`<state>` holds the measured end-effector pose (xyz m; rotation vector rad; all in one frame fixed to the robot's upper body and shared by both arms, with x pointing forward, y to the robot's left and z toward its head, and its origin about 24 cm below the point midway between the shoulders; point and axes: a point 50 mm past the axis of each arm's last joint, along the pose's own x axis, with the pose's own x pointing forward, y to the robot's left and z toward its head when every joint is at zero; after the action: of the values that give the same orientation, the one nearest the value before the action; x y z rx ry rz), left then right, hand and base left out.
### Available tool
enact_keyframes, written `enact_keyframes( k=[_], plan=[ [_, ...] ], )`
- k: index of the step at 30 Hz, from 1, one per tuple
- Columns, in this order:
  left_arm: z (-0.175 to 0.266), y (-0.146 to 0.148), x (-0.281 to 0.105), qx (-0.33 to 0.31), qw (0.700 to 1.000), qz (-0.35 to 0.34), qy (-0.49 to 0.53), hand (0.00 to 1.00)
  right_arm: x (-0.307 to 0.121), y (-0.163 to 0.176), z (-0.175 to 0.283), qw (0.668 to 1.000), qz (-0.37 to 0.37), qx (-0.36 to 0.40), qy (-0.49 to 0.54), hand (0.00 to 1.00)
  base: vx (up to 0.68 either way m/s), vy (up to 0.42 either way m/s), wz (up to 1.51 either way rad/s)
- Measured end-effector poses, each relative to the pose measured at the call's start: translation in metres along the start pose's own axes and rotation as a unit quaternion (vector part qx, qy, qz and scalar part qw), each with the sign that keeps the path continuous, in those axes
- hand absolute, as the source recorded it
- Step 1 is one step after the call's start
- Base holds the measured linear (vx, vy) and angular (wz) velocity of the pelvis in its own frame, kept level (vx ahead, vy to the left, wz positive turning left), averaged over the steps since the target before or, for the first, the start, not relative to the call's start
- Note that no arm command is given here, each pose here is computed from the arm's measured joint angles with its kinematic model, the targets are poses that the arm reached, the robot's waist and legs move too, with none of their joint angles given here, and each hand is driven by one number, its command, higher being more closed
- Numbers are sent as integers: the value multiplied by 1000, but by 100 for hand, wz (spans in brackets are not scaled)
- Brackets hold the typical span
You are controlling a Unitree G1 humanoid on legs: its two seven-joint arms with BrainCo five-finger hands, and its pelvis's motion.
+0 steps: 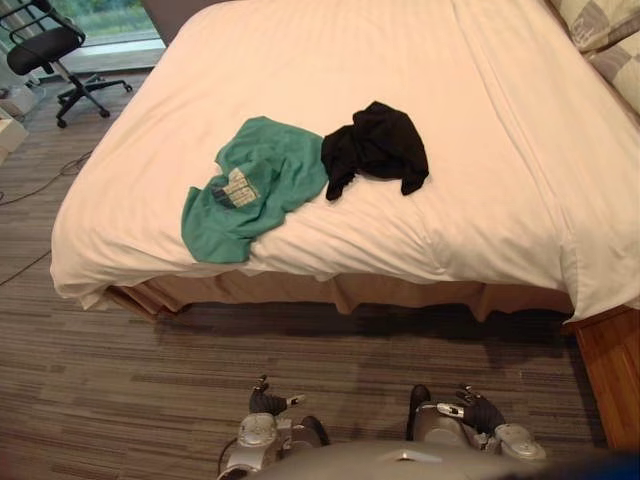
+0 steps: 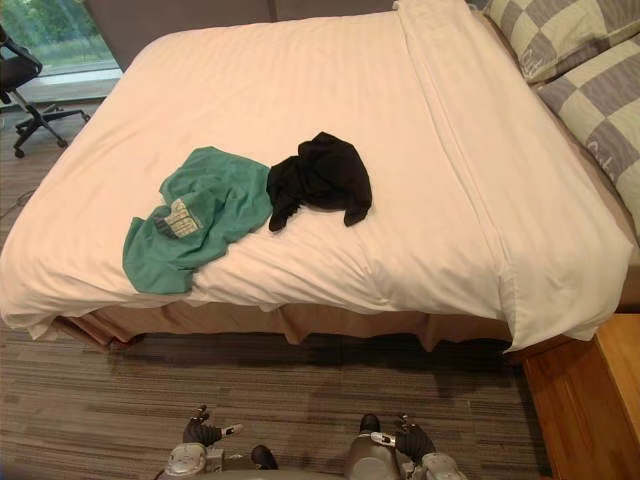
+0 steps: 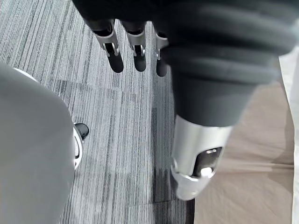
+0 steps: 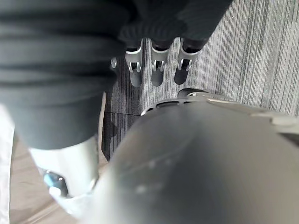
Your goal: Tidy the bed and pick cloth on bed and put in laundry
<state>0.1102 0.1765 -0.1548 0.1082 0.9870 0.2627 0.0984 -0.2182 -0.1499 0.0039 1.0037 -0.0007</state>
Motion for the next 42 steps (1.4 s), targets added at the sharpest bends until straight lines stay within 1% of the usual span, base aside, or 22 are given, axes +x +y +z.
enact_keyframes(
  k=[4, 6, 7, 11, 13, 15, 18, 21, 25, 29, 33, 36, 37, 42],
  plan=[
    [-4, 3, 0, -18, 999, -26, 6, 0, -1, 5, -12, 999, 3, 39, 18, 0, 100, -7, -5],
    [-6, 6, 0, -18, 999, -25, 12, 0, -1, 8, -15, 998, 10, 59, 22, 0, 89, 15, -6],
    [-7, 8, 1, -27, 999, -27, 21, 0, -2, 10, -18, 997, 14, 67, 26, 0, 78, 15, -10],
    [-20, 18, 0, -76, 995, -8, 60, 0, -4, 7, -24, 997, 14, 64, 35, 0, 22, -2, -7],
    [-25, 20, -2, -122, 990, 3, 70, 0, -5, 3, -24, 998, 10, 45, 35, 0, -12, 8, 18],
    [-26, 23, -2, -138, 988, 5, 70, 0, -7, -1, -25, 998, 4, 47, 33, 0, -35, -25, 34],
    [-33, 30, -5, -159, 985, 14, 64, 0, -7, 1, -26, 999, 19, 26, 28, 0, -30, -40, 17],
    [-33, 31, -6, -147, 988, 10, 49, 0, -8, 1, -25, 999, 26, 14, 16, 0, -7, 6, 2],
    [-28, 26, -6, -126, 991, 0, 33, 0, -9, 2, -24, 999, 26, 21, -2, 0, 21, 94, 8],
    [-18, 13, -4, -73, 997, -32, 13, 0, -7, 1, -16, 999, 15, 21, -24, 0, 6, 148, 1],
    [-8, 16, 0, -32, 998, -48, -8, 0, -1, 18, -7, 998, 51, -33, -29, 0, 61, 63, -14],
    [-8, 22, 1, -11, 999, -50, -3, 0, 1, 28, -7, 996, 69, -48, -24, 0, 150, -38, -12],
    [-7, 19, 1, -1, 998, -56, -2, 0, 1, 28, -6, 995, 71, -58, -24, 0, 132, -56, -15],
    [-10, 16, 1, 2, 998, -61, 14, 0, 2, 24, -5, 997, 53, -52, -18, 0, 83, -34, -16]
  ],
)
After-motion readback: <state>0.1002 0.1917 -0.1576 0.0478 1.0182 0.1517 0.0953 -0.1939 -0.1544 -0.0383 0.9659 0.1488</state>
